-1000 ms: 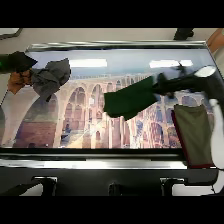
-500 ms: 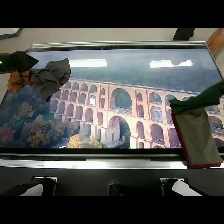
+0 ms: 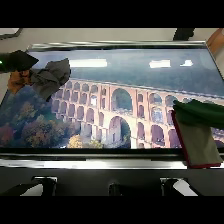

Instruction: Fold the shirts.

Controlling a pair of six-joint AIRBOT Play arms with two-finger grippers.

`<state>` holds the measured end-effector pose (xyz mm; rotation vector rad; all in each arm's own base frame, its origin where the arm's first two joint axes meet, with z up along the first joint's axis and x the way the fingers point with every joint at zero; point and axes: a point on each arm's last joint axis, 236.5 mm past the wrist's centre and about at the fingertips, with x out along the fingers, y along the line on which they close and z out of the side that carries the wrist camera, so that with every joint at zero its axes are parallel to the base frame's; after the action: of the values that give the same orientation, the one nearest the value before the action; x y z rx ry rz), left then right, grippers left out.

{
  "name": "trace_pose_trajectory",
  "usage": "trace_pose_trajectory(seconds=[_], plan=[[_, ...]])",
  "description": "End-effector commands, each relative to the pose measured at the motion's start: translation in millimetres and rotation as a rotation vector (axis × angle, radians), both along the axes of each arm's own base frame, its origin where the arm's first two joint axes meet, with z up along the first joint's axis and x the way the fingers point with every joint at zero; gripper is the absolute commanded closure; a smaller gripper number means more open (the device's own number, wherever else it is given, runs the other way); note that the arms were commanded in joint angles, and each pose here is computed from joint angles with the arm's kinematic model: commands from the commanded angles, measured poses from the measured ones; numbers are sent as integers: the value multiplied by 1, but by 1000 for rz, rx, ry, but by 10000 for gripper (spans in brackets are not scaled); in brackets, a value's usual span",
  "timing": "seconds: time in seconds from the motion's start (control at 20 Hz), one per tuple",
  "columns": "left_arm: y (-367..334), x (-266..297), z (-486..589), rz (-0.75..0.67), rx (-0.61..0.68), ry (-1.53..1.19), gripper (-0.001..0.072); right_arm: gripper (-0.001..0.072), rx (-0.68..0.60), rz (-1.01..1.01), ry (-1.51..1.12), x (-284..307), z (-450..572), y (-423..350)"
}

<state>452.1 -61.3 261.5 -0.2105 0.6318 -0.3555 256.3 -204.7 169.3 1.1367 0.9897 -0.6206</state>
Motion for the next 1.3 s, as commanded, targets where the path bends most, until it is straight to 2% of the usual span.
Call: trace_pose_trajectory(seconds=[0.0,0.35,0.4,0.5,0.6,0.7,0.8,0.85,0.9,0.95,1.0,1.1,1.15,1.2,1.25], plan=[[0,0,0,-6,8,-2,669,677,-32,-129,277,-67,-51,-16],[-3,0,-1,-12,7,-2,669,674,165,-177,410,-109,-185,50],[-3,0,0,-12,7,-2,669,565,149,-174,423,-112,-187,47],[-4,-1,0,-13,4,-2,669,3,60,-105,437,-117,-180,31],[-15,-4,15,-37,-56,-29,669,9,-102,-19,470,-126,-153,-3],[-21,-4,43,-48,-85,-96,669,9,-376,-7,398,-110,-91,-62],[-14,2,77,-15,-78,-203,671,30,-687,-70,128,-56,12,-110],[-7,7,88,15,-41,-252,672,70,-809,-72,-32,-23,65,-114],[6,14,89,71,46,-283,673,80,-898,-40,-198,14,112,-102],[21,20,78,145,134,-258,673,79,-934,38,-336,52,139,-73],[37,24,54,224,242,-186,672,80,-909,135,-422,85,144,-36],[42,17,-13,259,392,51,665,79,-733,431,-433,139,101,67],[32,5,-54,216,415,200,562,77,-617,588,-372,152,62,124],[18,-17,-104,175,403,389,216,75,-527,730,-297,156,23,171],[2,-46,-149,121,380,572,-9,55,-443,863,-200,154,-18,213]])
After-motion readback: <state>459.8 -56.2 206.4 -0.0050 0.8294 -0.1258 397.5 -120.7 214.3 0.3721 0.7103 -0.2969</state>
